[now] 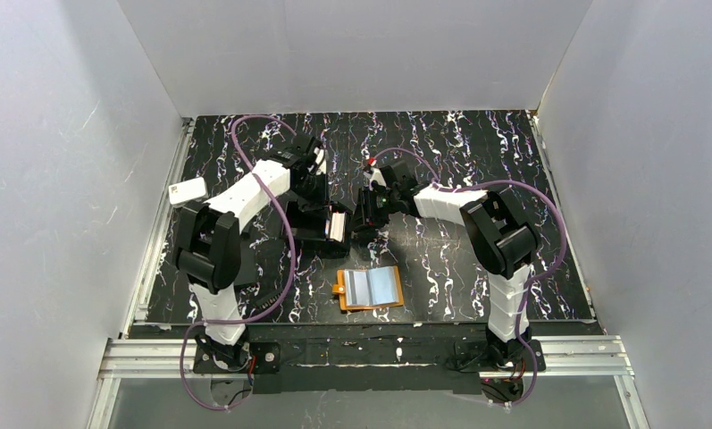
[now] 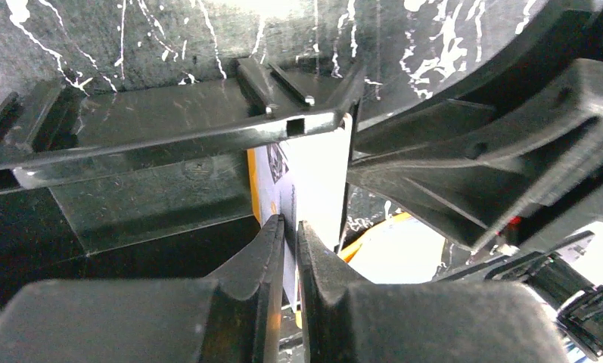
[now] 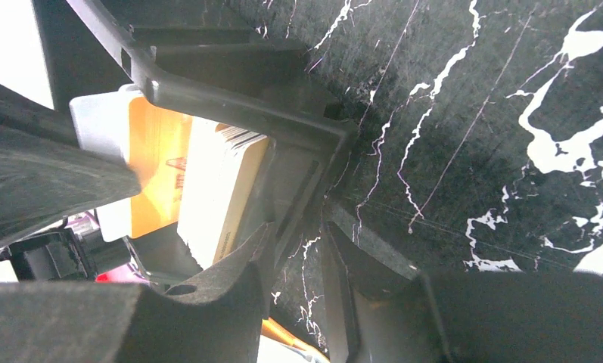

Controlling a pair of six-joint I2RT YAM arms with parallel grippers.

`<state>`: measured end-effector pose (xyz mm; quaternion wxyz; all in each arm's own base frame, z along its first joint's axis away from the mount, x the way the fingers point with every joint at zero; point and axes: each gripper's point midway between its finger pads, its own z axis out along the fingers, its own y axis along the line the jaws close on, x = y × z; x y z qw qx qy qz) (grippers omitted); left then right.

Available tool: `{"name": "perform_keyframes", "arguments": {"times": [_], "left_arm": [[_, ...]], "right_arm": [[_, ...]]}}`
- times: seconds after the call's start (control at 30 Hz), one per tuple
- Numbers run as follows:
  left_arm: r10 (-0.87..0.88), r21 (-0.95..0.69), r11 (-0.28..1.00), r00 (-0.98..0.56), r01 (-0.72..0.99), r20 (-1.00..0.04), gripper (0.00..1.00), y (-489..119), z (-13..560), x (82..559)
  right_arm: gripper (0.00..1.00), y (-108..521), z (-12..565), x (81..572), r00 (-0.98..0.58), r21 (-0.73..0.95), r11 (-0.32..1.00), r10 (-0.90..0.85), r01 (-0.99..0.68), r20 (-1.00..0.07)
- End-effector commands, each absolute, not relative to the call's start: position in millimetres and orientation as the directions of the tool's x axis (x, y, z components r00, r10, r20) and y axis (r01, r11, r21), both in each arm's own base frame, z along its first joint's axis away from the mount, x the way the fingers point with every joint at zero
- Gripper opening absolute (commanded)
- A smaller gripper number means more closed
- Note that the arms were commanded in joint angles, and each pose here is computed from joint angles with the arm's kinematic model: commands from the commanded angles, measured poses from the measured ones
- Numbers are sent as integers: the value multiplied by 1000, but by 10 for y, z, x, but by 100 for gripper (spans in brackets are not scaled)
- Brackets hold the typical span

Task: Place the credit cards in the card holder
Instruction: Pick up the credit card from the storage box.

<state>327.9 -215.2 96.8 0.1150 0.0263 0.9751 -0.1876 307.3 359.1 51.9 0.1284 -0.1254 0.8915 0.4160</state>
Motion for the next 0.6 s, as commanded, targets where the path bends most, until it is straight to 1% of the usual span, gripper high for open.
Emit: {"name": "perform_keyframes", "arguments": {"times": [0.0, 0.2, 0.4, 0.57], "left_arm": [[42, -325, 940, -979, 106, -197, 0, -2169, 921, 3220], [48, -311, 944, -979, 109, -197, 0, -2155, 881, 3240], [47, -321, 940, -974, 119, -223, 0, -2177, 927, 3280], [67, -263, 955, -965, 135, -253, 0, -2144, 928, 3284]], "right_arm": [[37, 3772, 675, 3168, -911, 717, 579, -120, -388, -396], [37, 3769, 657, 3162, -912, 718, 579, -123, -386, -391], [37, 3768, 647, 3158, -912, 717, 580, -125, -387, -390], [37, 3771, 642, 3158, -912, 718, 579, -126, -387, -390]]}}
